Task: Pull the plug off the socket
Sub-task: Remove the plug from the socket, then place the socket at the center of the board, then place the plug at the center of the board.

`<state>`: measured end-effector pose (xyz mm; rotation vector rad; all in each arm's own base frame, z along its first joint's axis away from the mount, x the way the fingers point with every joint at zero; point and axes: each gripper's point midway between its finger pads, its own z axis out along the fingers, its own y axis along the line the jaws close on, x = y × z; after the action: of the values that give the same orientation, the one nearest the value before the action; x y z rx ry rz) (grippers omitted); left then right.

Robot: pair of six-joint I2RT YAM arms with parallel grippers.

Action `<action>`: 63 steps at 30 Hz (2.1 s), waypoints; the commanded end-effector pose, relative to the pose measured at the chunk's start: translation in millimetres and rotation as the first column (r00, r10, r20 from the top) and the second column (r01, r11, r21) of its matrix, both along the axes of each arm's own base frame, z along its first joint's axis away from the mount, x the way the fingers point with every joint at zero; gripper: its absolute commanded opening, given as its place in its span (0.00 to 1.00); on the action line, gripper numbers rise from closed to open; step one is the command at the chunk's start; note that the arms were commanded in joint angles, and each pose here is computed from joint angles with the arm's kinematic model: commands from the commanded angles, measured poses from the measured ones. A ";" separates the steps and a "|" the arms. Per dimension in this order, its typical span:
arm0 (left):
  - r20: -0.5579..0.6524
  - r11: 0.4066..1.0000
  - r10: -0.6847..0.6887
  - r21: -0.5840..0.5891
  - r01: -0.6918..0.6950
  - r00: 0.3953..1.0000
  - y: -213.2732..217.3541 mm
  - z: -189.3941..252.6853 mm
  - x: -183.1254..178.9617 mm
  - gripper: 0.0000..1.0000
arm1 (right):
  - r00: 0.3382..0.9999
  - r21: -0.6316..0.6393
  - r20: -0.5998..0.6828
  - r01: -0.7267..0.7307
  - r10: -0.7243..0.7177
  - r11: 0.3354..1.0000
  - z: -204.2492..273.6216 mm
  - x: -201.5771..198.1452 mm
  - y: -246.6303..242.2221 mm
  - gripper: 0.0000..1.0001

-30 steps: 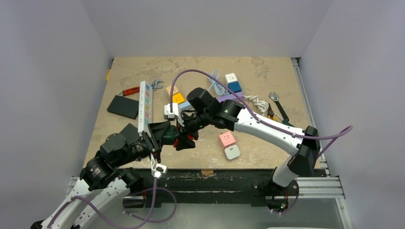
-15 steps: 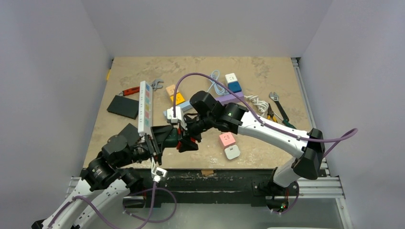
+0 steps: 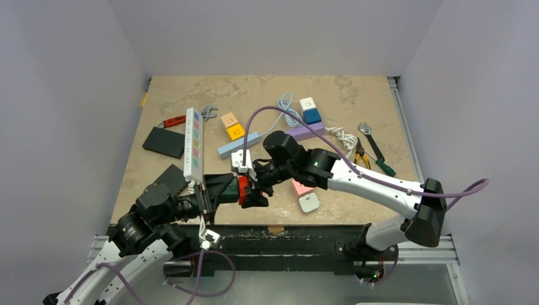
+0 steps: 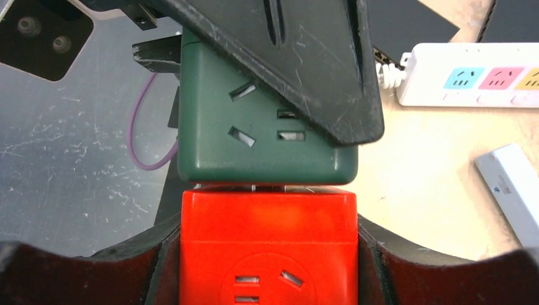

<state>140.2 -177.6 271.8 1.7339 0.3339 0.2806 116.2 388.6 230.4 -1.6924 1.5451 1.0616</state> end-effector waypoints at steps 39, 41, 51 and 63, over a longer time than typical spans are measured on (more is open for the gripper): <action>-0.622 0.629 0.738 0.496 -0.598 0.261 40.6 -128.6 86.8 0.00 | -0.230 -0.336 -0.097 0.923 -0.968 -0.186 -101.5 190.8 -261.0 0.00; -0.633 0.614 0.745 0.526 -0.589 0.211 38.7 -139.7 84.9 0.00 | -0.317 -0.349 -0.092 0.898 -0.944 -0.268 -114.9 184.5 -276.1 0.00; -0.652 0.572 0.755 0.605 -0.554 0.068 24.4 -179.6 87.5 0.00 | -0.556 -0.480 0.063 0.711 -0.829 -0.514 -173.3 156.6 -326.0 0.00; -0.572 0.466 0.820 0.692 -0.551 -0.025 39.4 -228.0 94.8 0.00 | -0.676 -0.418 0.134 0.624 -0.725 -0.660 -194.6 139.3 -358.2 0.16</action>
<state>226.4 -138.8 48.5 1.7146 2.1816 0.0522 250.6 45.7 31.7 0.7464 2.5151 -0.1961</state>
